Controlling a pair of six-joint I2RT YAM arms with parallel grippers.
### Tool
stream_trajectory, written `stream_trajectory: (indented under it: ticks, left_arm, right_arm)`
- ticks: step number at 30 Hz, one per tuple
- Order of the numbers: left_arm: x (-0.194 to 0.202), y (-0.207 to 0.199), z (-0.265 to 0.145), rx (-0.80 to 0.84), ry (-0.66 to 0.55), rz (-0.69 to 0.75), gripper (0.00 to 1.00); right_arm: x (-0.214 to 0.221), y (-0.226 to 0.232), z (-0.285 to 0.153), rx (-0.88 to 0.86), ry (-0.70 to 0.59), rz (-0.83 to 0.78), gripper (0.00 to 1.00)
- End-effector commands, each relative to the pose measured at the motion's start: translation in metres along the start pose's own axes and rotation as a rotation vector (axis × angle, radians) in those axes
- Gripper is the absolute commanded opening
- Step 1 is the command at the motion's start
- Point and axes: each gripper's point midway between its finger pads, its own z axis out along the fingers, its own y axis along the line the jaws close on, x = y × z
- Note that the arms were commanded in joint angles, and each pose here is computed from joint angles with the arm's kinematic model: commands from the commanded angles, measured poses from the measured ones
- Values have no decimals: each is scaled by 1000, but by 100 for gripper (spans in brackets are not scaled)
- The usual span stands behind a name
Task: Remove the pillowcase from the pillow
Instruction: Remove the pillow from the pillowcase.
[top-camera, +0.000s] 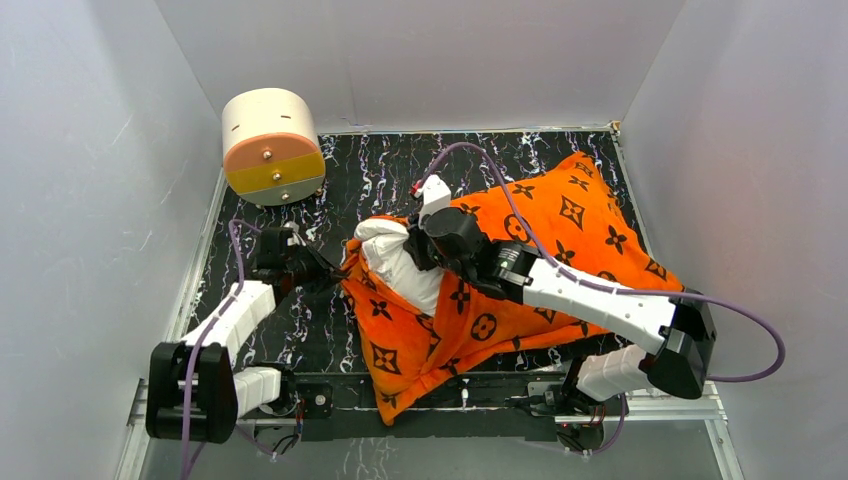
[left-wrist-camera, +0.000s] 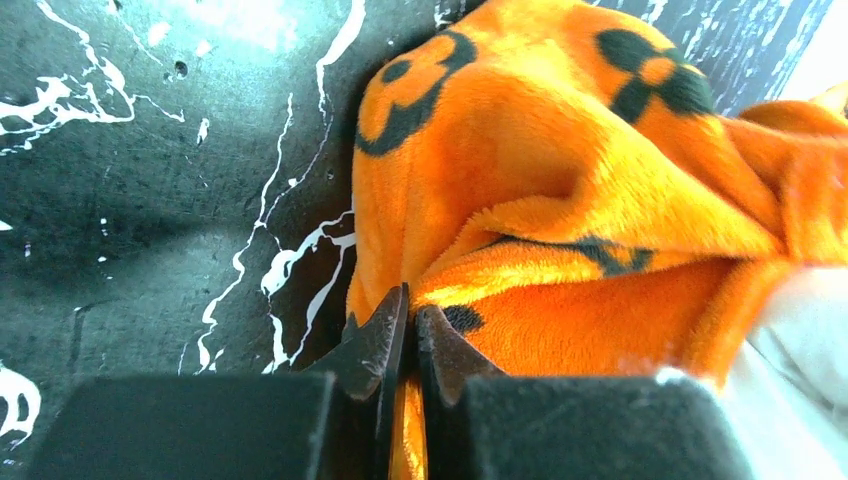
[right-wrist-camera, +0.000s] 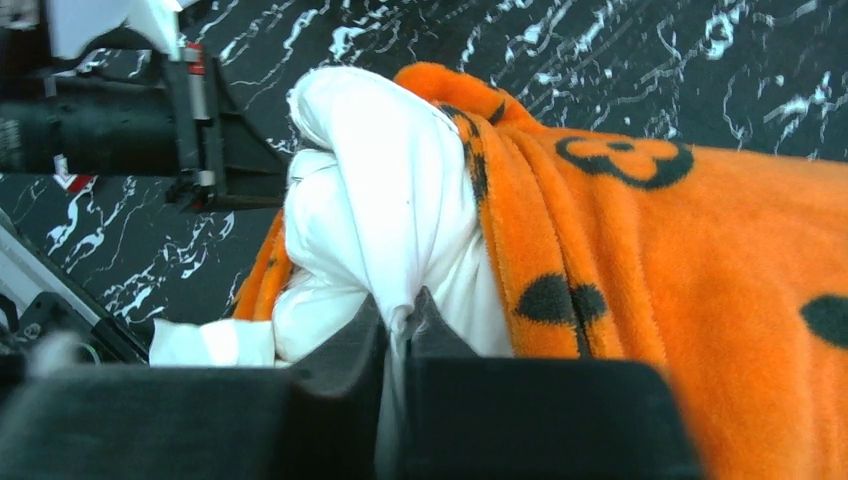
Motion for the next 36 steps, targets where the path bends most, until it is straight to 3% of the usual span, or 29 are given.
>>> stream_trajectory:
  ticks: [1, 5, 6, 10, 15, 21, 26, 31, 33, 36]
  left_arm:
    - [-27, 39, -24, -186, -143, 44, 16]
    - [-31, 4, -52, -97, -131, 126, 70]
    - [-32, -3, -61, -82, -141, 141, 79]
    - [-30, -24, -92, -4, -195, 194, 93]
    - [-4, -55, -113, 170, -104, 256, 93]
    - [28, -68, -133, 307, -17, 327, 90]
    - [51, -68, -140, 378, 38, 358, 88]
    - [54, -71, -144, 334, 55, 413, 82]
    - [54, -75, -146, 319, 54, 437, 79]
    - [65, -85, -148, 315, 81, 470, 75]
  right_arm:
    - [-71, -28, -15, 195, -169, 149, 46]
    - [-60, 4, -24, 28, -6, 104, 70]
    - [-58, 8, -31, 4, 22, 95, 74]
    - [-82, 20, -74, -116, -44, 126, 83]
    - [-63, 21, -111, -207, -30, 203, 82]
    - [1, 34, -91, -274, 101, 257, 72]
    - [14, 3, -76, 8, 122, 272, 71]
    - [47, -17, -67, 155, 210, 260, 71]
    - [59, -36, -63, 267, 217, 254, 60]
    - [65, -50, -59, 356, 202, 252, 36]
